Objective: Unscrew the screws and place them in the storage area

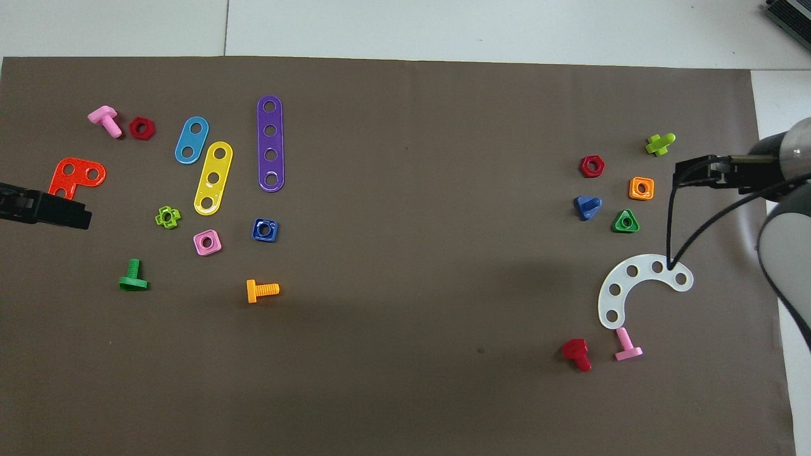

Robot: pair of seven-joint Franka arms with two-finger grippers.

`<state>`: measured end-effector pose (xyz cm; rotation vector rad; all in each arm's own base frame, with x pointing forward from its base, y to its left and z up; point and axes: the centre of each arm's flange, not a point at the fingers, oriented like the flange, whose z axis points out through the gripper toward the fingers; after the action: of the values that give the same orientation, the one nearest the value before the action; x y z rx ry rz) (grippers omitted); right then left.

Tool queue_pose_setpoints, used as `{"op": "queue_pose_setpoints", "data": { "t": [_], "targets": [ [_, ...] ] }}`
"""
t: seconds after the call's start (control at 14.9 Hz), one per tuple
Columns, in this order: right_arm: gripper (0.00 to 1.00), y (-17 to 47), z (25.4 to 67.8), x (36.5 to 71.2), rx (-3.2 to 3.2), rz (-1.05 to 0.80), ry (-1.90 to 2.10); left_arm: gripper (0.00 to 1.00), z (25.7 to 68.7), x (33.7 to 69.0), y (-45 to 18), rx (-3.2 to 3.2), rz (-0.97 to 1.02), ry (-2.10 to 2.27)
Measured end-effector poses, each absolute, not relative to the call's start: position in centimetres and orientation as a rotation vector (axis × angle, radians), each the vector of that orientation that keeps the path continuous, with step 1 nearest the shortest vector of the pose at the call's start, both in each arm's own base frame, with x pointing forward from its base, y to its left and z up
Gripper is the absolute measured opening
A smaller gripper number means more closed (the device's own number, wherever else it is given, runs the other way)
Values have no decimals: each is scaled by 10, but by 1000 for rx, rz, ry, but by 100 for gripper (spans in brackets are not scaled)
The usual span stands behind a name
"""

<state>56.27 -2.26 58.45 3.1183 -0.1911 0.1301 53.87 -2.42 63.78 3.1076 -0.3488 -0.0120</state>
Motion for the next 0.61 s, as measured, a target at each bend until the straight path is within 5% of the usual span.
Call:
{"op": "queue_pose_setpoints", "data": {
  "t": [0.61],
  "targets": [
    [100, -17, 633, 527, 3112, -51, -274, 100, 638, 539, -24, 3108, -12, -349]
  ]
}}
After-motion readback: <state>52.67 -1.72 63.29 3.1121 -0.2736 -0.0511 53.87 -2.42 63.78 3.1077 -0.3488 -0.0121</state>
